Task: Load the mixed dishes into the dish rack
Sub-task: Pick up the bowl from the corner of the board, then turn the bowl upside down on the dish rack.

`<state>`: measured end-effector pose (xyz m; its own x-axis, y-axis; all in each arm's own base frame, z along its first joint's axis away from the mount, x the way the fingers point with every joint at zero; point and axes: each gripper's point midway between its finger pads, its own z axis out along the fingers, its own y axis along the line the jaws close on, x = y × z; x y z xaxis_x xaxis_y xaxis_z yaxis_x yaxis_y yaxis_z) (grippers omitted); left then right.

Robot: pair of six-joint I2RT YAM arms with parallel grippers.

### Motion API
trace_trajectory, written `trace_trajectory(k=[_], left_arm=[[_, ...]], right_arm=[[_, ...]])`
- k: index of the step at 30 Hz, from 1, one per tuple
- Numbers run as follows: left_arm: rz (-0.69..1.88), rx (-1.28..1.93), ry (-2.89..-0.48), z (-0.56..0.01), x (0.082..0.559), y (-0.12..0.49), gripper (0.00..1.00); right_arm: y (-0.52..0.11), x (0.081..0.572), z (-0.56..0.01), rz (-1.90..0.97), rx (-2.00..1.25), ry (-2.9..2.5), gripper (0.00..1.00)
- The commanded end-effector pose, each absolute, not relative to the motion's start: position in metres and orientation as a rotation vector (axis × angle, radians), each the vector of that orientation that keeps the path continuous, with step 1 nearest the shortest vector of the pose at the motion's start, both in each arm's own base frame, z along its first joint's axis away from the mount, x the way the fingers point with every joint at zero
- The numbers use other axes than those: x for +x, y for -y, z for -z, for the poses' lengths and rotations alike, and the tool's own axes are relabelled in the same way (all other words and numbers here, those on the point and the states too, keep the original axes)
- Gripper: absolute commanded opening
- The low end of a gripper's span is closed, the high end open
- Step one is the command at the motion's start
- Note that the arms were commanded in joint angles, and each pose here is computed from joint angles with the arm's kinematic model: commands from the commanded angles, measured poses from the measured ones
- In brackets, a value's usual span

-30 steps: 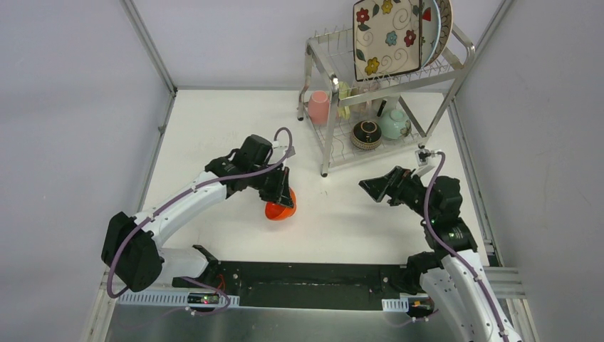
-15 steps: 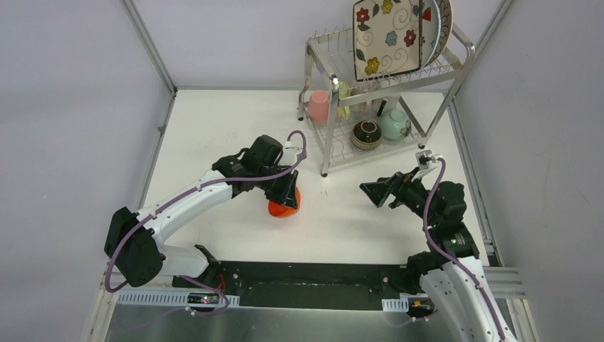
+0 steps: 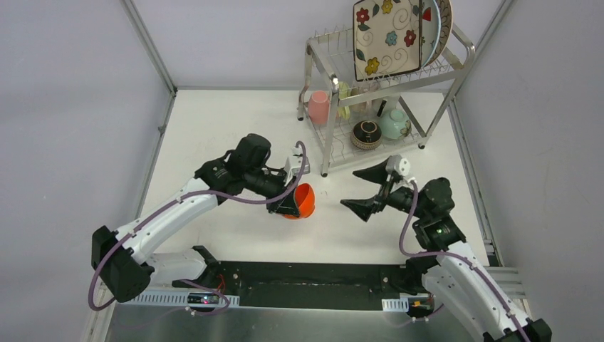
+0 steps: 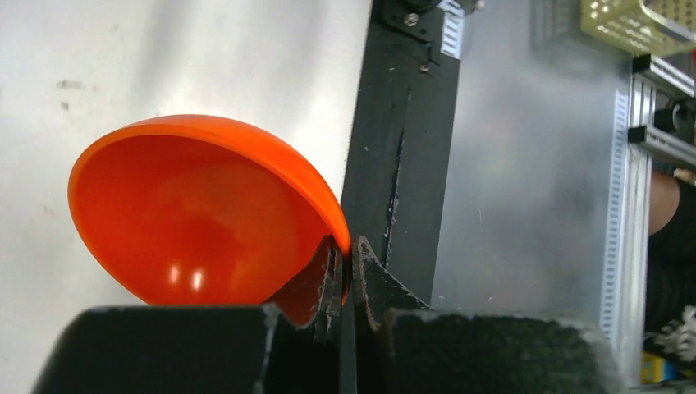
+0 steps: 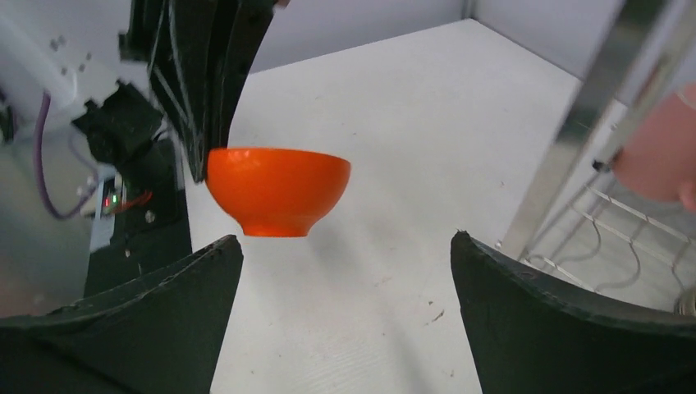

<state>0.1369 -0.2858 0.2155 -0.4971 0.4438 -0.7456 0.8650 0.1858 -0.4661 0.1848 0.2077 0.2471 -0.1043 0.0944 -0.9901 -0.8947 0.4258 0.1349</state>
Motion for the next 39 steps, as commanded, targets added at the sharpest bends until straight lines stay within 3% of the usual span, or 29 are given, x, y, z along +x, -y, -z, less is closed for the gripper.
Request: trace_trajectory(k=[1, 13, 32, 39], left_arm=[[1.352, 1.46, -1.599, -0.254, 0.108, 0.286, 0.0], [1.427, 1.626, -1.387, -0.26, 0.081, 0.275, 0.0], [1.496, 1.662, -1.353, -0.263, 0.071, 0.273, 0.0], [1.487, 1.673, -1.332, -0.265, 0.07, 0.272, 0.0]], right_arm=[[-0.24, 0.15, -0.261, -0.917, -1.167, -1.023, 1.0], [-0.276, 0.103, -0.242, -0.83, -1.561, -0.797, 1.0], [-0.323, 0.115, -0.238, -0.523, -1.604, -0.642, 0.99], [-0.326, 0.105, -0.218, -0.563, -1.679, -0.663, 0.88]])
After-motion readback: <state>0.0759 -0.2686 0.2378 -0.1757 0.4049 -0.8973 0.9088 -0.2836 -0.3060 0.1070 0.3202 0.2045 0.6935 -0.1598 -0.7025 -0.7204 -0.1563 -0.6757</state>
